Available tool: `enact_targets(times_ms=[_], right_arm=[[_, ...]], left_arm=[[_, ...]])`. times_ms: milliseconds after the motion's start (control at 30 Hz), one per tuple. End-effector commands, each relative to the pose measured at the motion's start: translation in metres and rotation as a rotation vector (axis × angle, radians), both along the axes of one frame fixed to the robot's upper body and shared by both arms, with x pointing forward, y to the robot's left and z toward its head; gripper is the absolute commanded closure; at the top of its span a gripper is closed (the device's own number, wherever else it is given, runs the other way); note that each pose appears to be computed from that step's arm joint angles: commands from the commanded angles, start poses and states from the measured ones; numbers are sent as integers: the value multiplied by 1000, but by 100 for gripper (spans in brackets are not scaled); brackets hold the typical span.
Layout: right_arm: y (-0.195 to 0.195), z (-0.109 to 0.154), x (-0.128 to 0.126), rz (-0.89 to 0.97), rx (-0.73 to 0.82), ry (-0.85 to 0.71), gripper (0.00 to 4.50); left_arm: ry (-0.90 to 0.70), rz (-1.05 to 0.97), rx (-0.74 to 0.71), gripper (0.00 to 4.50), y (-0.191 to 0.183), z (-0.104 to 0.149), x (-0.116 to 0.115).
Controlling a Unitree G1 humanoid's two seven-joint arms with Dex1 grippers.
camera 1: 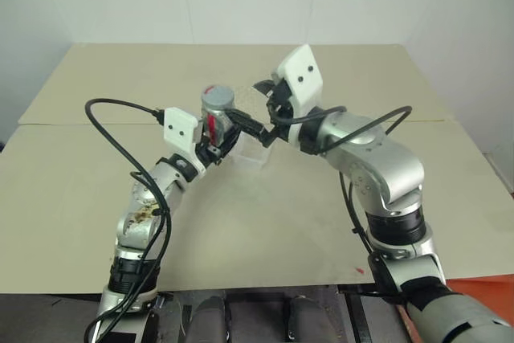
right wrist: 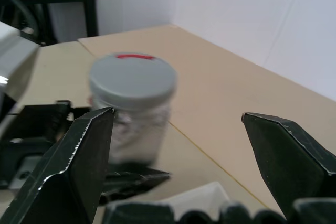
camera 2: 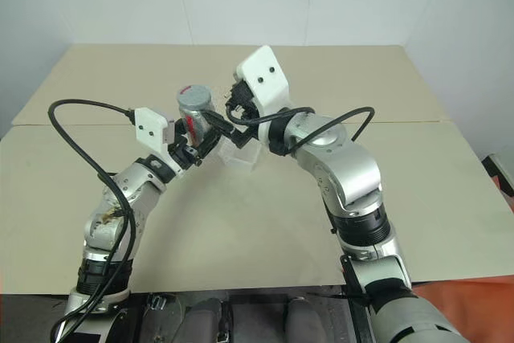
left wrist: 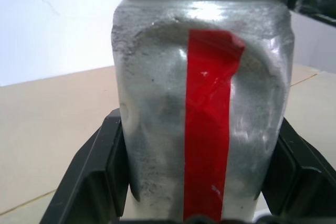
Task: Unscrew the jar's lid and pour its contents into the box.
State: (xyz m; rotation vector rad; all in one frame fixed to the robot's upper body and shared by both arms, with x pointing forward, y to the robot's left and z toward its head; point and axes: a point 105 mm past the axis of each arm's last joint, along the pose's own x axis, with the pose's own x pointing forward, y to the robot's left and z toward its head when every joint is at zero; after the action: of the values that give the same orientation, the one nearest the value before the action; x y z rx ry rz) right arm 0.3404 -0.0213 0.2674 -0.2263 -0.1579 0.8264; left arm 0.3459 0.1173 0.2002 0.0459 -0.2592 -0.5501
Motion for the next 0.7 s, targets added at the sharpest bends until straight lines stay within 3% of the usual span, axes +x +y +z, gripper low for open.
enact_targets(times_ms=[33, 300, 533, 700], right_arm=[[-10, 10, 0, -34, 23, -35, 8], [-15, 11, -2, -34, 29, -37, 8], [-6, 24, -27, 122, 71, -73, 8], [8, 26, -27, 136, 69, -83, 8]], left_arm=[[-67, -22, -7, 164, -3, 17, -8], [-61, -32, -1, 164, -3, 16, -9], [-53, -43, 8, 164, -6, 13, -7], [-50, -58, 4, 164, -12, 12, -6]])
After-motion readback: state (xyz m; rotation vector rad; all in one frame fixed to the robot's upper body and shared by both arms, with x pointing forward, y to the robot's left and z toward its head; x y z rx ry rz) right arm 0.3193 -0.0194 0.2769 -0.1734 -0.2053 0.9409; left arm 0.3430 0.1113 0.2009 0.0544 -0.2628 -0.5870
